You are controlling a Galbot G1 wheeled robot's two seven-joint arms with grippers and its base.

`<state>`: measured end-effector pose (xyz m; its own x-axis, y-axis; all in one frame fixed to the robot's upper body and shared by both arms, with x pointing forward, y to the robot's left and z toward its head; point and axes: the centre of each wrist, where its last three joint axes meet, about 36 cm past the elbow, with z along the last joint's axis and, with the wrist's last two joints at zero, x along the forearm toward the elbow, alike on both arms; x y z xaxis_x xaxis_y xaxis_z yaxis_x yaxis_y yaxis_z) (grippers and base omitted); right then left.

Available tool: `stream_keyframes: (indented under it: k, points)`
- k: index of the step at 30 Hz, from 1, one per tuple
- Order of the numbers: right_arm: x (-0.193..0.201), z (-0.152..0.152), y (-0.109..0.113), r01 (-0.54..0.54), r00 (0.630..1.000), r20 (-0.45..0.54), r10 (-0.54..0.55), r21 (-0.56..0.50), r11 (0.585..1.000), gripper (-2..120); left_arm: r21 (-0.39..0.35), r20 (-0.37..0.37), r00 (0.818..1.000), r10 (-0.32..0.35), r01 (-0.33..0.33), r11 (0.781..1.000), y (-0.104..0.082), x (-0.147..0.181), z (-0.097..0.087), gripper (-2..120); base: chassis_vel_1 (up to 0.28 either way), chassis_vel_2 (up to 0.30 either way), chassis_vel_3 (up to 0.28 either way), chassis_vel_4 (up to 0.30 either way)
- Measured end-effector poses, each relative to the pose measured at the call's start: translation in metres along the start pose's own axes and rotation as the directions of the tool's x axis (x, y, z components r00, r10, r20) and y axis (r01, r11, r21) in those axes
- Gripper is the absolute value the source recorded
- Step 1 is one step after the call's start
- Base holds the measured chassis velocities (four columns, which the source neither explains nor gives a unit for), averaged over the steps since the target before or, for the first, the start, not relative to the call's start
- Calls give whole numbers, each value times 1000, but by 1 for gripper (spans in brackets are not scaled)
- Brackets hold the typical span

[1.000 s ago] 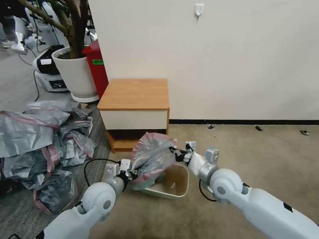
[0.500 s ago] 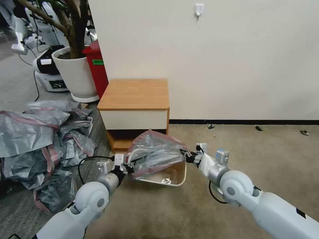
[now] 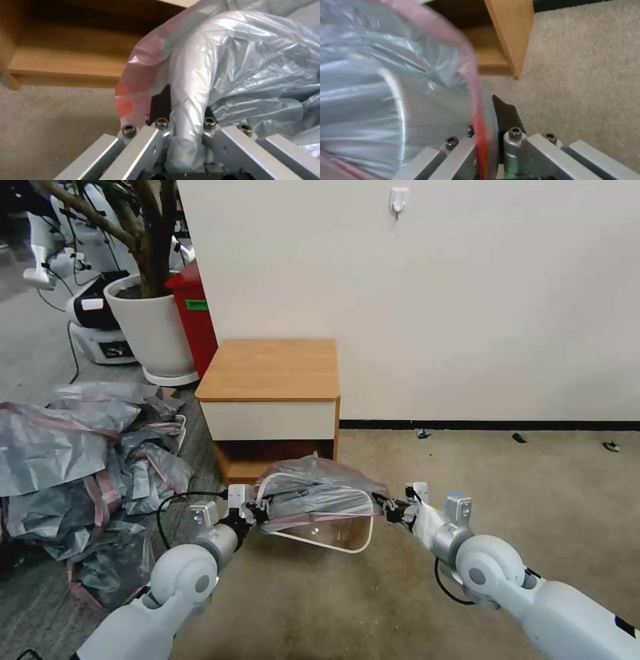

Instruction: Pick up the garbage bag from the table and place it over the trash can.

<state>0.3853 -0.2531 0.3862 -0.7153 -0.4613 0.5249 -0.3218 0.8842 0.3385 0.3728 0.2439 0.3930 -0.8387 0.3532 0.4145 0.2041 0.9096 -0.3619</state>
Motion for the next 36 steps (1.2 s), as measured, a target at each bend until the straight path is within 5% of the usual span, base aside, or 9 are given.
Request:
stream_keyframes:
  k: [8, 20, 36]
  points:
    - [3, 5, 0, -3, 999, -40, 4, 19, 1000, 0, 18, 51, 999, 9, -10, 1000, -9, -12, 13, 3, 0, 0, 0, 0]
    - [11, 13, -5, 4, 998, -69, -1, 40, 999, 0, -75, 75, 996, -49, 55, 996, -8, -36, 30, 3, 0, 0, 0, 0]
    - [12, 33, -3, 31, 995, -100, -23, 82, 996, 0, -1, 52, 995, -83, 83, 997, -27, -47, 27, 3, 0, 0, 0, 0]
